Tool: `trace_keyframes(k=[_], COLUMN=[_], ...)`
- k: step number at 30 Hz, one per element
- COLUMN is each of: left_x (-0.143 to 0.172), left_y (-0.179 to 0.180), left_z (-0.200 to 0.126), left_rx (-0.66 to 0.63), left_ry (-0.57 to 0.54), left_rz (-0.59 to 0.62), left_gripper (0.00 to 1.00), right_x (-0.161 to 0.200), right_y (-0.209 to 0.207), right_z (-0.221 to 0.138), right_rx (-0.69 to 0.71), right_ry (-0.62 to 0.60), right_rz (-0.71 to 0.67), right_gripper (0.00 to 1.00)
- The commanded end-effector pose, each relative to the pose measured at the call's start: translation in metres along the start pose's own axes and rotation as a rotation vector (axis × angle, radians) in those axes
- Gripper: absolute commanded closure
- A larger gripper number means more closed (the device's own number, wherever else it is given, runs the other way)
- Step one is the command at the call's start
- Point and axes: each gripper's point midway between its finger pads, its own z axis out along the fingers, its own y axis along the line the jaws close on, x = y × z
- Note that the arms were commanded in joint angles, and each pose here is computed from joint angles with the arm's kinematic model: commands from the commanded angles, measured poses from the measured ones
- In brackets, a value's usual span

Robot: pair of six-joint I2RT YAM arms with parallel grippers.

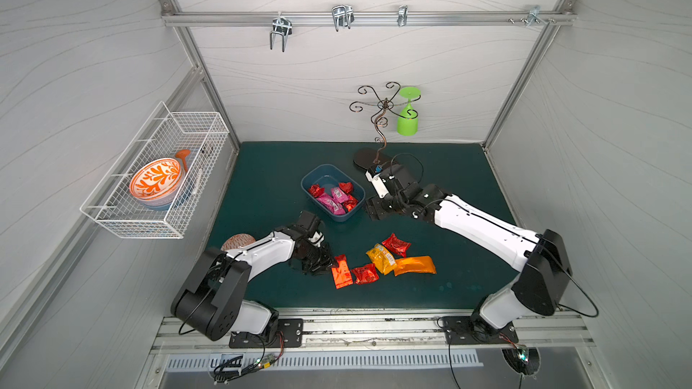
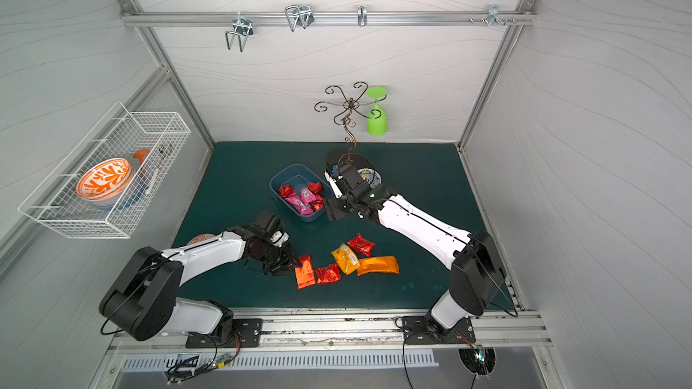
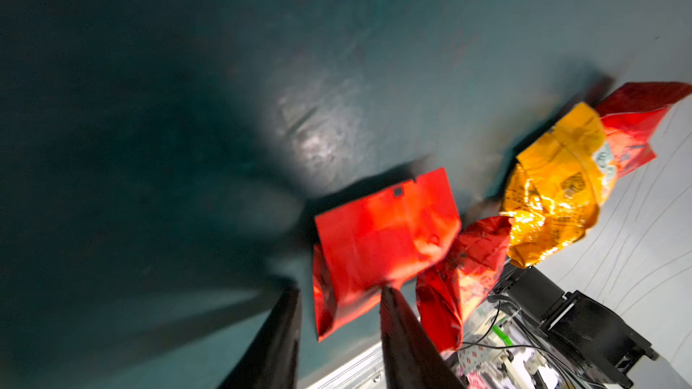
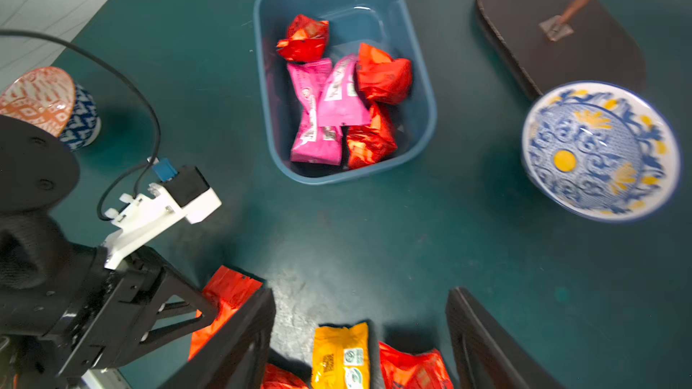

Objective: Put the tea bags into the storage box
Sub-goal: Pick up the tea bag from the center of the board.

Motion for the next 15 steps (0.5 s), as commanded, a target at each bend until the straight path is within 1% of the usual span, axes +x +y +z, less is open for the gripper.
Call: trace_keyframes(k=[1, 6, 11, 15], left_x=[-0.01, -0.016, -0.021, -0.022], left_y=[-0.018, -0.016, -0.016, -0.019], left_z=[0.003, 0.007, 0.008, 0.001], left_rx=[0.038, 0.015, -0.001, 0.002], left_ry=[-0.003, -0.004, -0.011, -0.036], left_rz=[0.032, 0.03, 0.036, 0.053], left_gripper=[0.65, 0.8, 1.0, 1.0], right_x=[-0.001, 0.004, 0.009, 0.012], right_y=[-0.016, -0.029, -0.035, -0.039], right_z=[-0.016, -0.021, -0.023, -0.024], right_rx=[0.035, 0.056, 0.066, 0.07], right_ry=[-0.027, -0.027, -0.016, -0.01], right_rz=[0.039, 0.06, 0.068, 0.073], right_gripper=[0.23, 0.23, 0.23, 0.23])
